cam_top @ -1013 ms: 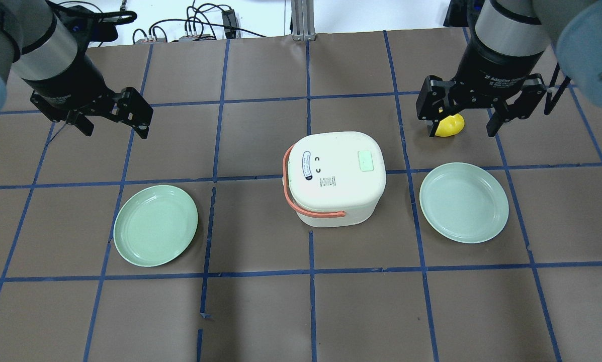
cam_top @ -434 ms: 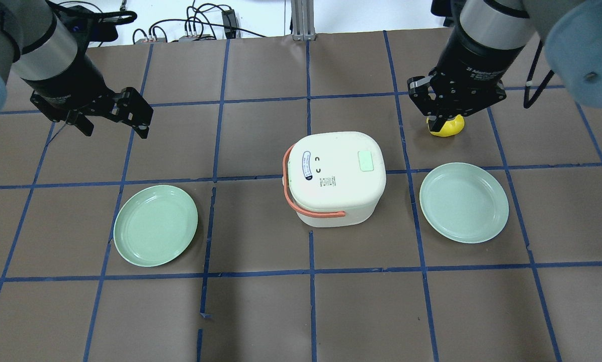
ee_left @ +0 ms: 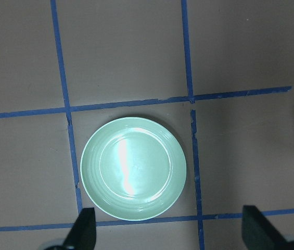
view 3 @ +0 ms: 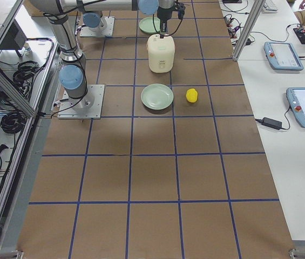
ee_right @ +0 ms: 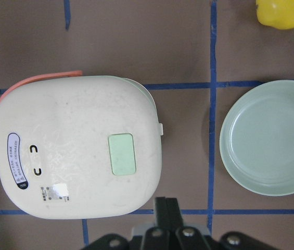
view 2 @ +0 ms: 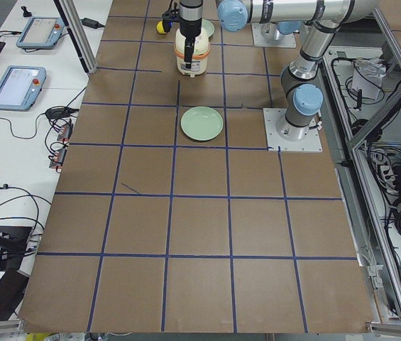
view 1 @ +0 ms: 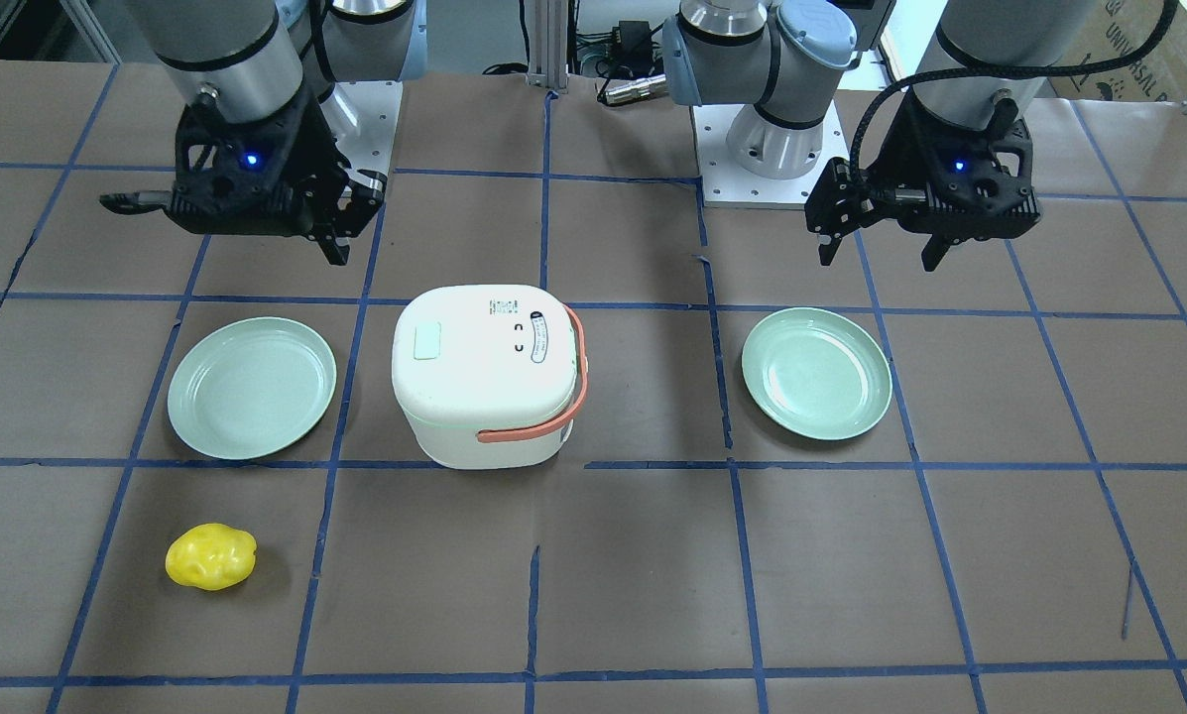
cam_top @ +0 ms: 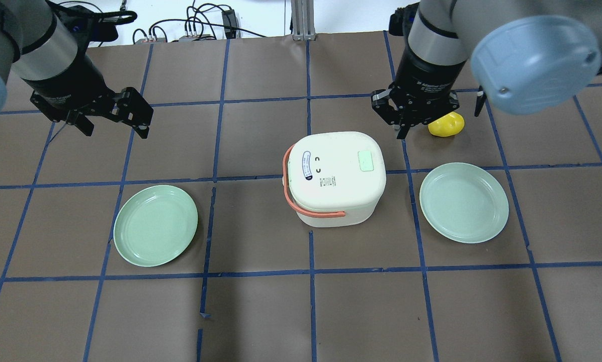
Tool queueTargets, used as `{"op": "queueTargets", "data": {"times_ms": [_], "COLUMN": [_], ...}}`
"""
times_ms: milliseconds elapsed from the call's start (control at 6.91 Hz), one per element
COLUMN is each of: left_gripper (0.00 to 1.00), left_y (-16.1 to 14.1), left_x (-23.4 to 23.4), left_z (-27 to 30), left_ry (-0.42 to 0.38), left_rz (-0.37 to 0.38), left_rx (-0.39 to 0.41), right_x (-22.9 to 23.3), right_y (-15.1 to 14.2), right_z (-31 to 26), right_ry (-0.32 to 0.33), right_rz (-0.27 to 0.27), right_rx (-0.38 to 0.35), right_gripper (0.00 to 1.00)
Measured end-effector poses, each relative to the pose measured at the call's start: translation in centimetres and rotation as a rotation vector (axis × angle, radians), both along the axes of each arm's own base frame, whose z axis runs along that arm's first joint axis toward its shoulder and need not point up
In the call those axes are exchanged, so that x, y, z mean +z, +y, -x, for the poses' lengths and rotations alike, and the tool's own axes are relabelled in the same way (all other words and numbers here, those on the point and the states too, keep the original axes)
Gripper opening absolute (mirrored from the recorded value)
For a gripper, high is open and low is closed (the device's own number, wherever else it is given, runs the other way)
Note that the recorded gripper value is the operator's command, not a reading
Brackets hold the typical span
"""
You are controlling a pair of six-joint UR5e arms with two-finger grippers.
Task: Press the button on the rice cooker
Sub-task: 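Move the right gripper over the rice cooker's green button, then press down on the green button with the right gripper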
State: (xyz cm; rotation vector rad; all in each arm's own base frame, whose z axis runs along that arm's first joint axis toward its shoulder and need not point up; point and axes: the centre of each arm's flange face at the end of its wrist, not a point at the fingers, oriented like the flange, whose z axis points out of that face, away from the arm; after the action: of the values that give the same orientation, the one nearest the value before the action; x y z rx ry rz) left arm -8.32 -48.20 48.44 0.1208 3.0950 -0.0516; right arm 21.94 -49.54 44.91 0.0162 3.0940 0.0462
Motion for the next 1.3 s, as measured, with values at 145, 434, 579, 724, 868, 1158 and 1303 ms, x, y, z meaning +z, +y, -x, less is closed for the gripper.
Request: {"op": "queueTargets", "data": {"times_ms": [145, 434, 579, 724, 868, 1158, 1303], "left_gripper": [1.0, 1.0, 1.0, 1.0, 1.0, 1.0, 1.0], "left_y": [0.0, 0.0, 0.0, 0.0, 0.0, 0.0, 0.0], "left_x": [0.0, 0.0, 0.0, 0.0, 0.0, 0.0, 0.0], "left_z": [0.0, 0.0, 0.0, 0.0, 0.0, 0.0, 0.0], "left_ry": [0.0, 0.0, -0.001, 0.0, 0.0, -0.001, 0.0], "left_rz": [0.0, 0.0, 0.0, 0.0, 0.0, 0.0, 0.0], "left_rx": [0.0, 0.0, 0.0, 0.0, 0.0, 0.0, 0.0], "right_x": [-2.2, -6.1, -7.1, -7.7, -7.9, -8.2, -8.2], "right_y": [-0.8, -0.6, -0.4, -0.3, -0.3, -0.5, -0.5], "right_z": [-2.2, -3.9, -3.9, -3.9, -3.9, -3.8, -3.8], "right_ry": [0.008, 0.037, 0.046, 0.05, 0.052, 0.053, 0.053], "right_rz": [0.007, -0.018, -0.022, -0.021, -0.021, -0.02, -0.02], "right_rx": [0.005, 0.025, 0.031, 0.032, 0.034, 0.034, 0.032], "right_gripper": [0.03, 0.03, 0.03, 0.03, 0.03, 0.03, 0.03]}}
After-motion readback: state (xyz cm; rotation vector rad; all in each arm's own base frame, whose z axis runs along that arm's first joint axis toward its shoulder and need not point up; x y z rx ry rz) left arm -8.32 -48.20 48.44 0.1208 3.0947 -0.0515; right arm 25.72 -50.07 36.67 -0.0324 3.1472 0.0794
